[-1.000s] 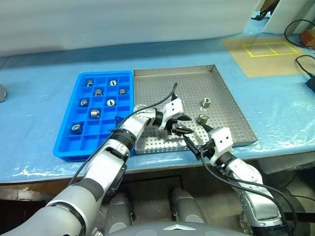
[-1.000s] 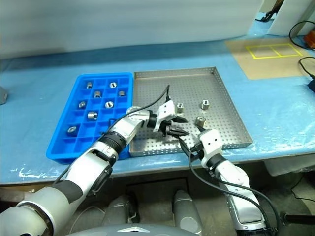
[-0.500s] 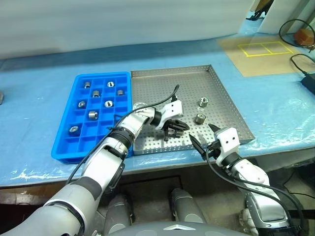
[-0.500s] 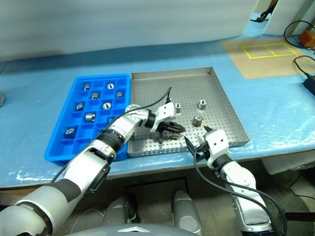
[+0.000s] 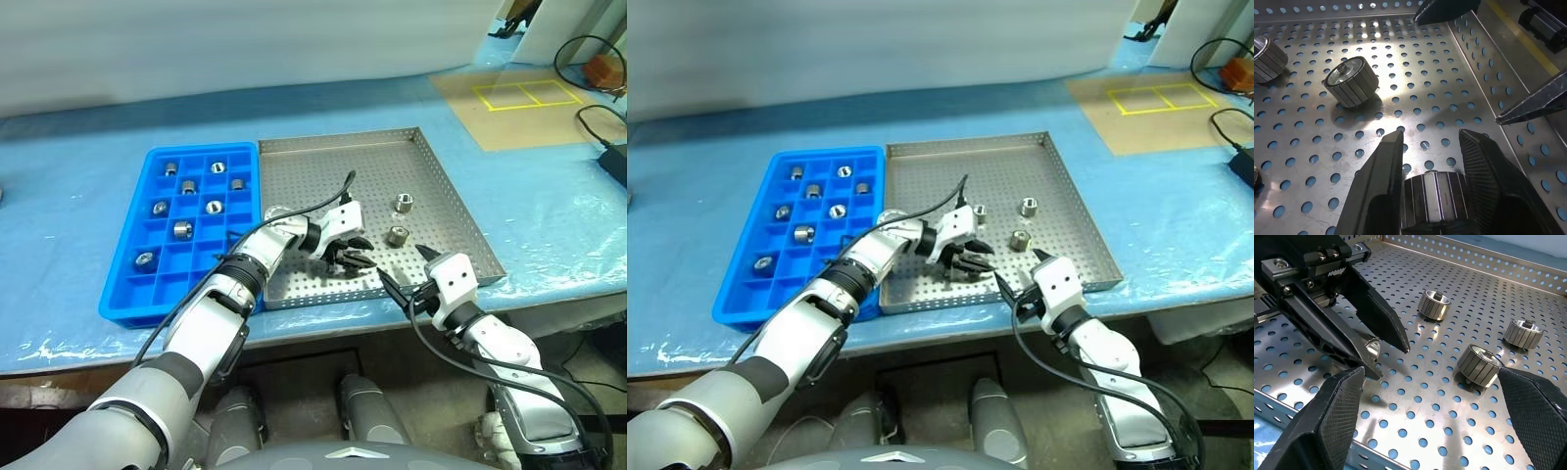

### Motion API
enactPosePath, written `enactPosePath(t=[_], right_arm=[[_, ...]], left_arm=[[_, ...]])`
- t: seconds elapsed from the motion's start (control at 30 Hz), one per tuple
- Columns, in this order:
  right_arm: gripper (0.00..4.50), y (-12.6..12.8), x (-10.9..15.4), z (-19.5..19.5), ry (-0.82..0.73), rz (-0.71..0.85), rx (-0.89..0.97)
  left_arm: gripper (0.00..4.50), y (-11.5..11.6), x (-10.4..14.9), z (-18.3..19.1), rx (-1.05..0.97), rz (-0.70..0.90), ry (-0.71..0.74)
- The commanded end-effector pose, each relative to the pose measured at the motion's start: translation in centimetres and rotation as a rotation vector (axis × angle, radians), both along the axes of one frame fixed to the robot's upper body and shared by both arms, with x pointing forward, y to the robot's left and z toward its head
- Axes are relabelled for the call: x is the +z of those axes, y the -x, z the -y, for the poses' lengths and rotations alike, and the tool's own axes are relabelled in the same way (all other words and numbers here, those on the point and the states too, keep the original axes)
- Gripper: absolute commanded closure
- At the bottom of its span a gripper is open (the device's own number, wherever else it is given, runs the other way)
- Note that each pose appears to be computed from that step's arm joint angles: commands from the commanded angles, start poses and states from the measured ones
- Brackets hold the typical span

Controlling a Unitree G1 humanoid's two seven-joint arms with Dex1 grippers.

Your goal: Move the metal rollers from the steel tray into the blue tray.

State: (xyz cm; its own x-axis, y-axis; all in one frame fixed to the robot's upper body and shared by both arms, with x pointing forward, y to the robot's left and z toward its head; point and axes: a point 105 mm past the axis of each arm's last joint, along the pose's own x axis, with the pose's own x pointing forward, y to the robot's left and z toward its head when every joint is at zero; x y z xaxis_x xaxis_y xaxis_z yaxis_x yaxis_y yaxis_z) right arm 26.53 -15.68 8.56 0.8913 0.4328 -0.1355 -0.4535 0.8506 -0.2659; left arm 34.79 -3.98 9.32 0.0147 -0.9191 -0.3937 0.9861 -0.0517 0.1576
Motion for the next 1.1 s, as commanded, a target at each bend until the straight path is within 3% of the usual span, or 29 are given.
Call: enactPosePath(t=[0.03,0.37,0.8,0.9,1.1], right_arm=[[0.0,1.5,-3.5,-1.6,0.017,-0.134,0.06],[0.0,2.5,-4.7,-3.4,0.033,-0.146,0.106],[0.0,2.8,-5.3,-4.0,0.036,-0.163,0.124],[0.0,2.7,-5.4,-4.1,0.035,-0.164,0.125],[0.0,2.6,-5.5,-4.3,0.025,-0.164,0.129]], left_arm=[[2.56,0.5,1.5,0.5,-0.076,0.018,-0.008],[2.56,0.1,1.5,-0.1,-0.059,0.051,-0.046],[2.56,-0.6,7.6,-0.8,-0.169,0.247,-0.023],[1.99,0.1,7.3,-1.6,-0.245,0.241,-0.064],[0.03,0.1,5.4,-3.0,-0.283,0.256,-0.189]])
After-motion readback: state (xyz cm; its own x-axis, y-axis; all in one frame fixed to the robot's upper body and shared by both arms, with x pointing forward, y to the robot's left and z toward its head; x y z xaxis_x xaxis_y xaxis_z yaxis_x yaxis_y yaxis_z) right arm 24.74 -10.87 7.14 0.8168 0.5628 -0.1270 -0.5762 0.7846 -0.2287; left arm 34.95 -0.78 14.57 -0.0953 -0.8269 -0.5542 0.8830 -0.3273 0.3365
